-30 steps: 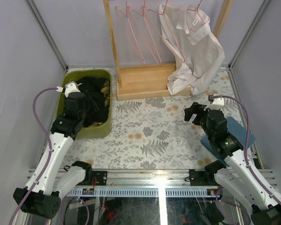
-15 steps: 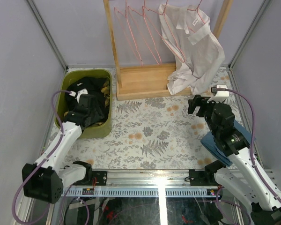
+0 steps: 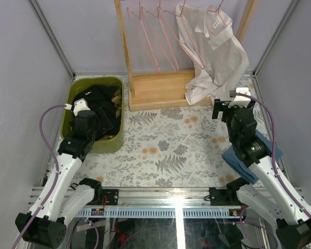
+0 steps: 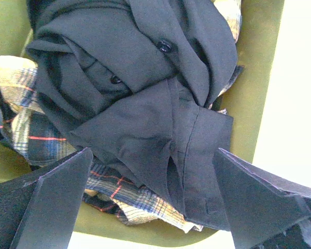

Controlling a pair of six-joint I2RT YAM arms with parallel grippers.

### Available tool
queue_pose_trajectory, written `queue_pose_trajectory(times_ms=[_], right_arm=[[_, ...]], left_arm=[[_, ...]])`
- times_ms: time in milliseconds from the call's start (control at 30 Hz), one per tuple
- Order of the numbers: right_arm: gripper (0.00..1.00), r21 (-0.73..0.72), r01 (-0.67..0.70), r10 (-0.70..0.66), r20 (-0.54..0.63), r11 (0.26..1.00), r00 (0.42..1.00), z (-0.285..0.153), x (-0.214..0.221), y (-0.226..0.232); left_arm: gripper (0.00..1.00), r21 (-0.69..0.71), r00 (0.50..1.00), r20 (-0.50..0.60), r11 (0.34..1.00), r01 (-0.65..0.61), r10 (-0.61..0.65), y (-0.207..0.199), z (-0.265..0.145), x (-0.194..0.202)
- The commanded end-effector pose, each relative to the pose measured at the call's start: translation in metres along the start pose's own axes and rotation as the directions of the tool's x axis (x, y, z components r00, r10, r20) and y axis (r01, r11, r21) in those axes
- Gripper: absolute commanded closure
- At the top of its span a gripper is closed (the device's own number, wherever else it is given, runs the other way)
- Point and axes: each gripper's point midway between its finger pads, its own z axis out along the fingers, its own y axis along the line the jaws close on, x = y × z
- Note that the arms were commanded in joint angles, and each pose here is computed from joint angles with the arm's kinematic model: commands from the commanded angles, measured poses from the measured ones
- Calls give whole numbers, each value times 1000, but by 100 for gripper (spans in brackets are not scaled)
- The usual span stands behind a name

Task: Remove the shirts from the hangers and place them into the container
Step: Pick up the hanger from the clothesline.

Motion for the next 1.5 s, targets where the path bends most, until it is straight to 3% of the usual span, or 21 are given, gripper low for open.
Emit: queue_pose_trajectory(times_ms=[0, 133, 300, 400, 500, 667, 800, 933, 1100, 1200, 1467], right_arm=[[1, 12, -36, 37, -86, 999, 996, 18, -19, -11], [1, -104, -323, 293, -231, 941, 928, 46, -18, -12], [1, -123, -452, 411, -260, 884, 874, 61, -35, -8], [1, -18, -500, 488, -190, 866, 852, 63, -55, -26], [1, 105, -585, 590, -19, 804, 807, 55, -75, -55], [1, -5, -529, 523, 164, 848, 836, 42, -109, -60], [1, 77, -451, 436, 156, 889, 886, 50, -113, -74], [1, 64, -301, 295, 89, 952, 951, 62, -122, -72], [1, 78, -223, 216, 80, 972, 973, 74, -143, -77], [1, 76, -187, 187, 13, 979, 982, 94, -148, -79], [1, -163, -192, 165, -168, 968, 972, 148, -159, -50]], left_arm=[[0, -3, 990, 139, 999, 33, -32, 2, -7, -27], [0, -30, 982, 183, 999, 46, -39, 11, -13, -33], [0, -47, 976, 205, 995, 84, -72, 15, -14, -35], [0, -33, 977, 198, 996, 83, -75, 11, -14, -36], [0, -8, 981, 163, 994, 105, -103, 6, -15, -31], [0, 41, 984, 136, 993, 115, -119, -1, -16, -23], [0, 33, 977, 171, 992, 125, -129, 4, -19, -27], [0, 27, 978, 166, 992, 122, -125, 4, -20, -27], [0, 32, 977, 169, 992, 124, -128, 4, -22, -28], [0, 41, 975, 178, 991, 129, -134, 4, -25, -29], [0, 57, 974, 183, 991, 124, -132, 2, -26, -30]])
